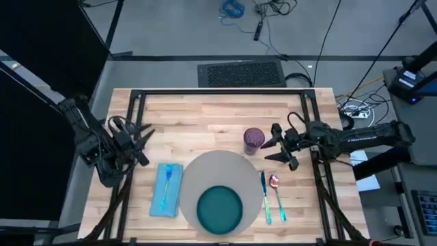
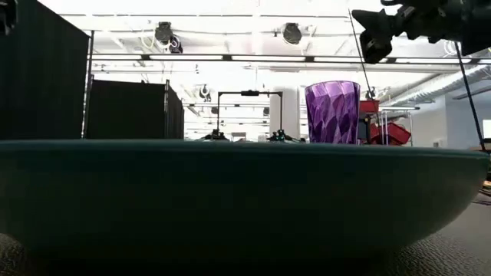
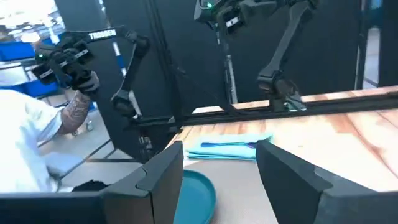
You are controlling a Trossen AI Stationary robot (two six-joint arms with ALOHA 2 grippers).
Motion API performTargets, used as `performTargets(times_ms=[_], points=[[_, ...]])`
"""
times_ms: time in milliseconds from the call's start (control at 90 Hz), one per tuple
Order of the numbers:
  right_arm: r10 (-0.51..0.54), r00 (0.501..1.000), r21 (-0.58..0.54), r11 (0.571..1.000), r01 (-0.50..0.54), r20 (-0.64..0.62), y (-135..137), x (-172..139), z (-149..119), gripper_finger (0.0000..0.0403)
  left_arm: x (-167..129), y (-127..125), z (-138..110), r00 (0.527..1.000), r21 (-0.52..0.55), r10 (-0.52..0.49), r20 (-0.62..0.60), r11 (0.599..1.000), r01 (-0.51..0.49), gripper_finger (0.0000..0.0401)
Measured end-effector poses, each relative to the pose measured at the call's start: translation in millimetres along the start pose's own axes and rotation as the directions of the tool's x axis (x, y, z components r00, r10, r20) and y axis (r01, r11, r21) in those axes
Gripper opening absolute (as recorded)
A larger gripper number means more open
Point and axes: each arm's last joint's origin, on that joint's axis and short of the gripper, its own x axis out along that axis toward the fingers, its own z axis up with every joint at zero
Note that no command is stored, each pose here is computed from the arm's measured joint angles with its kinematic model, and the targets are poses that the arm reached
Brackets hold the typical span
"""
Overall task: Set table place
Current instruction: Return to Home Position
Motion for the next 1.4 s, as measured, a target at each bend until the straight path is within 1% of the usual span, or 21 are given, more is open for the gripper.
performTargets(times_ms=[78,156,200,278,356,411,478,522,567,622,667,689,767,811,867,933,989,1089,1144,1200,1400], points=[[-0.016,1.000,-0.018,1.000,0.016,-0.002,-2.9,0.0,-0.2,0.0187,0.6,-10.6,-0.2,1.000,-0.001,-0.007,-0.005,1.000,0.007,0.0086],[-0.029,1.000,-0.022,0.999,0.029,0.005,-5.0,-0.7,0.6,0.0187,1.7,-24.2,2.4,0.999,-0.039,-0.032,-0.024,0.999,0.031,0.0086],[-0.035,0.999,-0.021,0.999,0.035,0.004,-6.0,-1.0,0.6,0.0187,3.0,-34.5,4.7,0.997,-0.061,-0.065,-0.046,0.996,0.062,0.0086],[-0.035,0.999,-0.017,0.999,0.035,-0.007,-6.0,-1.0,-0.5,0.0187,4.4,-56.0,9.3,0.987,-0.061,-0.144,-0.074,0.988,0.140,0.0085],[-0.021,1.000,-0.013,1.000,0.021,-0.018,-5.7,-1.0,-1.4,0.0187,6.5,-77.3,15.3,0.968,-0.015,-0.237,-0.081,0.971,0.237,0.0085],[-0.010,1.000,-0.014,1.000,0.010,-0.020,-5.4,-0.9,-1.5,0.0187,14.1,-90.1,20.6,0.959,0.060,-0.275,-0.072,0.958,0.279,0.0085],[0.008,1.000,-0.016,1.000,-0.008,-0.023,-4.8,-0.9,-1.6,0.0187,34.7,-99.4,29.5,0.956,0.129,-0.290,-0.045,0.947,0.293,0.0085],[0.013,1.000,-0.023,1.000,-0.014,-0.025,-4.7,-0.9,-1.7,0.0187,52.5,-101.2,35.8,0.938,0.155,-0.345,-0.021,0.926,0.344,0.0085],[0.013,1.000,-0.028,1.000,-0.014,-0.028,-4.7,-1.0,-1.8,0.0187,71.3,-101.0,42.0,0.898,0.162,-0.440,0.022,0.888,0.431,0.0085],[0.013,0.999,-0.031,0.999,-0.014,-0.031,-4.8,-0.9,-2.2,0.0187,95.7,-95.7,46.3,0.844,0.191,-0.532,0.075,0.838,0.511,0.0085],[0.012,0.999,-0.033,0.999,-0.013,-0.032,-4.8,-0.9,-2.4,0.0187,113.5,-86.4,48.5,0.832,0.209,-0.544,0.108,0.831,0.516,0.0085],[0.012,0.999,-0.032,0.999,-0.013,-0.035,-4.9,-1.0,-2.6,0.0187,121.5,-80.8,48.3,0.838,0.210,-0.534,0.110,0.837,0.506,0.0085],[0.010,0.999,-0.032,0.999,-0.012,-0.043,-4.9,-0.9,-3.4,0.0187,147.9,-54.0,45.5,0.891,0.185,-0.445,0.086,0.886,0.424,0.0085],[0.010,0.999,-0.031,0.999,-0.011,-0.047,-5.0,-1.0,-3.7,0.0187,159.2,-39.3,42.6,0.909,0.181,-0.411,0.063,0.901,0.395,0.0085],[0.010,0.999,-0.034,0.999,-0.012,-0.047,-5.0,-1.0,-3.7,0.0187,166.3,-21.0,41.2,0.920,0.174,-0.389,0.047,0.910,0.376,0.0085],[0.010,0.999,-0.046,0.999,-0.012,-0.045,-5.0,-1.0,-3.5,0.0187,168.0,3.0,43.5,0.923,0.156,-0.380,0.061,0.917,0.367,0.0085],[0.009,0.999,-0.060,0.998,-0.011,-0.045,-5.1,-1.0,-3.5,0.0187,166.4,22.8,47.8,0.925,0.115,-0.368,0.097,0.927,0.357,0.0085],[-0.014,0.999,-0.083,0.996,0.011,-0.039,-7.7,-1.8,-2.7,0.0187,156.5,47.4,46.8,0.902,0.067,-0.407,0.141,0.913,0.402,0.0085],[-0.044,0.999,-0.084,0.996,0.041,-0.029,-11.1,-2.8,-1.7,0.0187,148.8,53.7,41.2,0.884,0.063,-0.440,0.160,0.898,0.436,0.0085],[-0.079,0.997,-0.082,0.994,0.077,-0.019,-15.3,-4.3,-0.3,0.0187,141.0,56.9,31.3,0.879,0.041,-0.448,0.161,0.893,0.447,0.0085],[-0.177,0.984,-0.064,0.982,0.176,-0.016,-30.3,-10.9,1.0,0.0187,117.7,53.9,-24.7,0.888,-0.091,-0.448,0.101,0.885,0.456,0.0085]])
